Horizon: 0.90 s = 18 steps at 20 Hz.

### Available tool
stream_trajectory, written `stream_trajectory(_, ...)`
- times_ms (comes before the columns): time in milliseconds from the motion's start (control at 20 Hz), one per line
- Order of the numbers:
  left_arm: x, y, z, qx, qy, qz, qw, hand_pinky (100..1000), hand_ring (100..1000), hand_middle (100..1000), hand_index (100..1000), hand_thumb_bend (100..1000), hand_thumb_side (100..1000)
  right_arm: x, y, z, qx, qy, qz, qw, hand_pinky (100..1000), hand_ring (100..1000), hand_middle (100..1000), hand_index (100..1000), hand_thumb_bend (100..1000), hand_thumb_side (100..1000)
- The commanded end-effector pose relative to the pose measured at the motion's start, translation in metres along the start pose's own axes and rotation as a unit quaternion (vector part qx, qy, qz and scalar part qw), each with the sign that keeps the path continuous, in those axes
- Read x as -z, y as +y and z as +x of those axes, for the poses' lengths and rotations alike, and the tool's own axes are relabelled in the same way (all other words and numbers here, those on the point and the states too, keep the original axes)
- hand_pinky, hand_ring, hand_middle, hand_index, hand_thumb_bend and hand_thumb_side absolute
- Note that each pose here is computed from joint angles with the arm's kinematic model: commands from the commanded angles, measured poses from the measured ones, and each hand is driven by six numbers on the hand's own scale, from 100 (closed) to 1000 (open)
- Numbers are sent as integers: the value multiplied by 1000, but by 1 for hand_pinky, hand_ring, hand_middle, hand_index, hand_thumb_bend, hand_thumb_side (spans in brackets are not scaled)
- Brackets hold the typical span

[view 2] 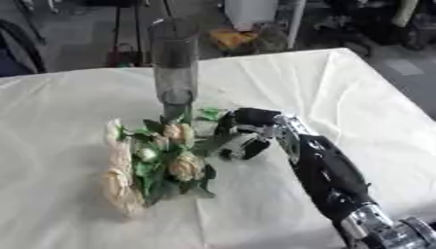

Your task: Arrange flowers into the vase.

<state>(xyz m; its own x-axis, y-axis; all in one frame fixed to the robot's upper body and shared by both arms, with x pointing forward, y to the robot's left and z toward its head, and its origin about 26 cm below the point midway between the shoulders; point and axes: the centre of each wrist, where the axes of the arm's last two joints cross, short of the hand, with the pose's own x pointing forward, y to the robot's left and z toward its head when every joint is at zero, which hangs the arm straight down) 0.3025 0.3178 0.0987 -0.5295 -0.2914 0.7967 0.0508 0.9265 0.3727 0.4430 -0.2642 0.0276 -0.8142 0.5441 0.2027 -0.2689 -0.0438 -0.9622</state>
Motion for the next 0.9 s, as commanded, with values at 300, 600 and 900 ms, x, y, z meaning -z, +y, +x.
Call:
stream_trajectory(300,5,5,7,7,-15,0,1000,763,748,742,792,720,961,-7,-8,-6,-27,22,6,999,536,523,470,679,271,339)
stream_trajectory(600,5,5,7,6,-15,0,1000,763,748,742,791,721,961,-7,-8,-5,-40,34,1,999,381,407,379,560,235,362)
stream_trajectory(900,5,5,7,6,-15,1,1000,763,748,742,791,722,961,-8,-7,-5,-49,44,-18,998,273,330,281,479,186,402)
